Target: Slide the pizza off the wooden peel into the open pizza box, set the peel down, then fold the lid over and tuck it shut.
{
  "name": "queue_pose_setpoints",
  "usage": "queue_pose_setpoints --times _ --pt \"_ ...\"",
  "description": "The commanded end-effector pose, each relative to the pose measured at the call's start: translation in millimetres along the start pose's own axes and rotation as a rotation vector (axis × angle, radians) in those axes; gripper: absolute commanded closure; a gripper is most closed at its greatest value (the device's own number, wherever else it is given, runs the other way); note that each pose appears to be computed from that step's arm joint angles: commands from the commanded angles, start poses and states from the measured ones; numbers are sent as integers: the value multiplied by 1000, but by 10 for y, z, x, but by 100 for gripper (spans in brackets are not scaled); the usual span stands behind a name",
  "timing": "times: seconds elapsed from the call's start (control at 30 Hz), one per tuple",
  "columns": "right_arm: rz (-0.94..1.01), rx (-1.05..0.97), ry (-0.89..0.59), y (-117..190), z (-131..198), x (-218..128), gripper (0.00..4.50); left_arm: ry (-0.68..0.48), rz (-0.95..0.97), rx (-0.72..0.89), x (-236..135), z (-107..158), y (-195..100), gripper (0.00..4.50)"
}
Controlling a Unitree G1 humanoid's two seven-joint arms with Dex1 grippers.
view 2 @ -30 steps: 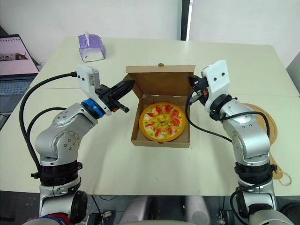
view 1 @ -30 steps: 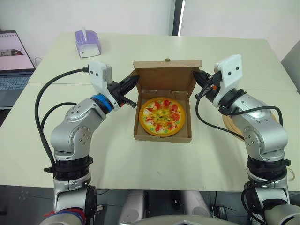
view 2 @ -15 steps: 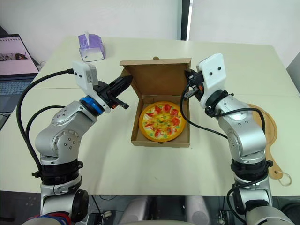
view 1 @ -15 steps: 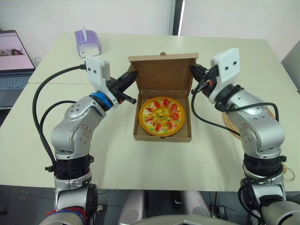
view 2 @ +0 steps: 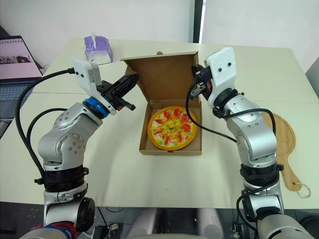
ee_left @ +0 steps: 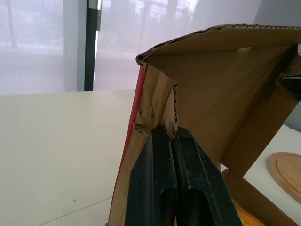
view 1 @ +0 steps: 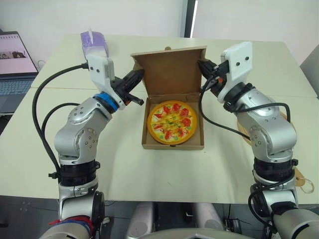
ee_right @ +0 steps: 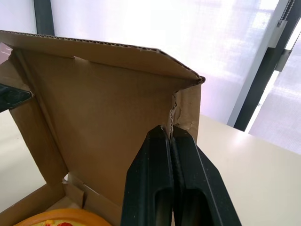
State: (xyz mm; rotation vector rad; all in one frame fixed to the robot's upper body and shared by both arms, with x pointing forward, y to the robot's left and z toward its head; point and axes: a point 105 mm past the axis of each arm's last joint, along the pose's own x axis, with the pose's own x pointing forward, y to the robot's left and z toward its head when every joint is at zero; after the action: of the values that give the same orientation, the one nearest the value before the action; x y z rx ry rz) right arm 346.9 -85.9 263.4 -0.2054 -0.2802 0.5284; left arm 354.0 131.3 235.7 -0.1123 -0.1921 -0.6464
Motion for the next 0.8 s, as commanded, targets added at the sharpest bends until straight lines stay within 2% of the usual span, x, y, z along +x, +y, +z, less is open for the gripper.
queue_pose_setpoints --times 0.03,0.4,0.8 --pt "31 -18 -70 97 135 -22 444 -33 -64 29 9 95 -158 450" --pt "26 -7 -10 240 -103 -303 444 37 -91 48 -226 -88 -301 450" --pt "11 -4 -21 391 -174 -613 444 15 -29 124 -527 -242 -497 450"
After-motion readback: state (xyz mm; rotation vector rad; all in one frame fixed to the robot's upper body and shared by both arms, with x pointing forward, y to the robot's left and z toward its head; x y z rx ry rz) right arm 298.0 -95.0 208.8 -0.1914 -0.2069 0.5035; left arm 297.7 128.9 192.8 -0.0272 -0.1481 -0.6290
